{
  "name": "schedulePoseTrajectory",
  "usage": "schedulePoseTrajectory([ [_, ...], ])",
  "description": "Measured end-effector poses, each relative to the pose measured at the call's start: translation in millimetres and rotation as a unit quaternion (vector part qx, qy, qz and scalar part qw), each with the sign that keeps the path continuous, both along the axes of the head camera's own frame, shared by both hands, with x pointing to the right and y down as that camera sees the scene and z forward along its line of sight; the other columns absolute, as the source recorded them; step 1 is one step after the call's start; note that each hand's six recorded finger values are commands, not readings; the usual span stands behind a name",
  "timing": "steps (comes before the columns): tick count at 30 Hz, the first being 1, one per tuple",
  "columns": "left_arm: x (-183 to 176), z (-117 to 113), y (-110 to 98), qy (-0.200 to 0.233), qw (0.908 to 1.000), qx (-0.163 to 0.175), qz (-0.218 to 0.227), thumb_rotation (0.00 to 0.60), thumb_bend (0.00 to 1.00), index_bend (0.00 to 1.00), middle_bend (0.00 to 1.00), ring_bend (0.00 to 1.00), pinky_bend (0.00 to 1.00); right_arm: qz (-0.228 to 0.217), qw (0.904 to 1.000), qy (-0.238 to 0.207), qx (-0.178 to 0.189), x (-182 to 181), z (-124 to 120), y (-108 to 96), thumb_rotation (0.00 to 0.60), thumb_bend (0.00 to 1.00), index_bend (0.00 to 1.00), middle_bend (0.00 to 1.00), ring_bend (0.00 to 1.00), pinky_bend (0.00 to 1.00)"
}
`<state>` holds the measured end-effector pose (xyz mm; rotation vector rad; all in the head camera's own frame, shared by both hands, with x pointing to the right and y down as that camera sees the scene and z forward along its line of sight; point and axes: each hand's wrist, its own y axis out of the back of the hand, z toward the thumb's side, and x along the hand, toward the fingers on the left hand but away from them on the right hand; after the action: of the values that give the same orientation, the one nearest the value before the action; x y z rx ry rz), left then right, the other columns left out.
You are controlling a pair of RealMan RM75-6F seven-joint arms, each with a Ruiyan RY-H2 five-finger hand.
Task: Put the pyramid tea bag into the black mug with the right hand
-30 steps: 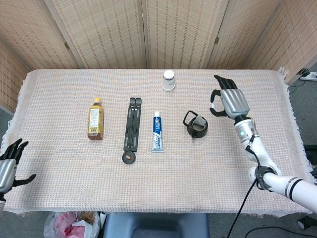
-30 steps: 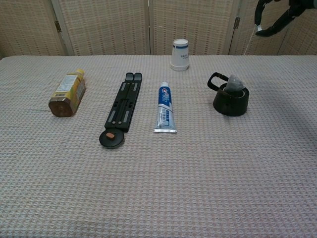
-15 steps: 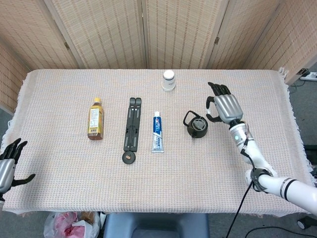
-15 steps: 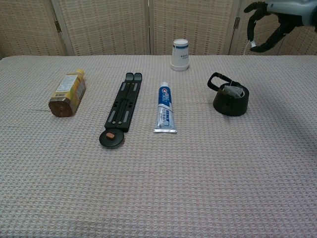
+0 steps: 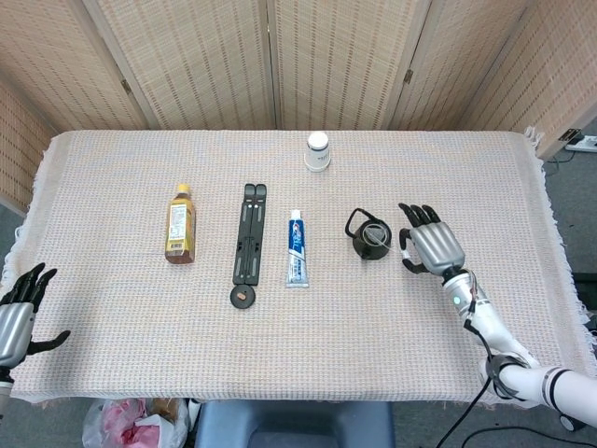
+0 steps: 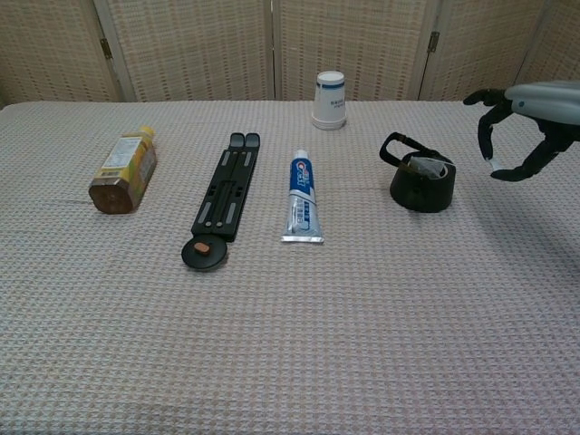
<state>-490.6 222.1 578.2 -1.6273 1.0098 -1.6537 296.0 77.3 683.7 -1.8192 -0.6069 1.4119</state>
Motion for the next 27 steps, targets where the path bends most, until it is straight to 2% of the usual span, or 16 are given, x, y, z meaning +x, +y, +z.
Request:
schedulePoseTrajectory([
  [2,0.4,0.2,0.2,0.000,1.0000,-0.001,0.001,0.600,0.22,0.00,0.00,0.00,0.25,-0.007,1.0000,0.003,-0.002,1.1,3.0,6.3,0.600,0.22,0.53,0.02,0.00,0.00],
  [5,0.7,-0.3,0.6,0.001,1.0000,0.000,0.000,0.600,0.22,0.00,0.00,0.00,0.25,-0.018,0.9997,0.015,0.002,2.6,7.5,9.9,0.600,0.21,0.44,0.00,0.00,0.00],
  [10,-0.6,-3.1,0.3,0.004,1.0000,0.005,-0.004,0.600,0.22,0.00,0.00,0.00,0.25,-0.040,0.9989,0.025,-0.004,0.3,17.2,23.2,0.600,0.20,0.42,0.00,0.00,0.00],
  [15,-1.4,-5.2,0.0,0.007,0.9999,0.008,-0.005,0.600,0.22,0.00,0.00,0.00,0.25,-0.064,0.9967,0.040,-0.030,-0.6,23.3,38.0,0.600,0.18,0.14,0.00,0.00,0.00],
  [16,-1.4,-5.6,0.2,0.007,0.9999,0.008,-0.004,0.600,0.22,0.00,0.00,0.00,0.25,-0.066,0.9965,0.040,-0.033,-1.4,22.7,39.7,0.600,0.18,0.11,0.00,0.00,0.00],
  [19,-1.6,-6.9,0.8,0.009,0.9999,0.010,-0.004,0.600,0.22,0.00,0.00,0.00,0.25,-0.062,0.9972,0.027,-0.032,-4.6,15.0,39.9,0.600,0.16,0.09,0.00,0.00,0.00],
  [22,-1.9,-6.1,0.9,0.009,0.9999,0.008,-0.005,0.600,0.22,0.00,0.00,0.00,0.25,-0.045,0.9989,0.006,-0.014,-3.7,1.6,28.4,0.600,0.20,0.09,0.02,0.00,0.00],
  [23,-1.9,-5.6,0.8,0.008,0.9999,0.007,-0.005,0.600,0.22,0.00,0.00,0.00,0.25,-0.040,0.9992,0.002,-0.010,-2.4,-2.8,23.6,0.600,0.25,0.08,0.10,0.01,0.00],
  [25,-1.5,-4.9,0.5,0.007,0.9999,0.006,-0.004,0.600,0.22,0.00,0.00,0.00,0.25,-0.036,0.9994,0.000,-0.002,1.1,-12.0,13.2,0.600,0.39,0.08,0.32,0.13,0.05],
  [27,-1.1,-4.1,0.4,0.006,1.0000,0.005,-0.003,0.600,0.22,0.00,0.00,0.00,0.25,-0.040,0.9992,0.009,-0.005,4.2,-17.7,6.1,0.600,0.58,0.07,0.57,0.35,0.26],
])
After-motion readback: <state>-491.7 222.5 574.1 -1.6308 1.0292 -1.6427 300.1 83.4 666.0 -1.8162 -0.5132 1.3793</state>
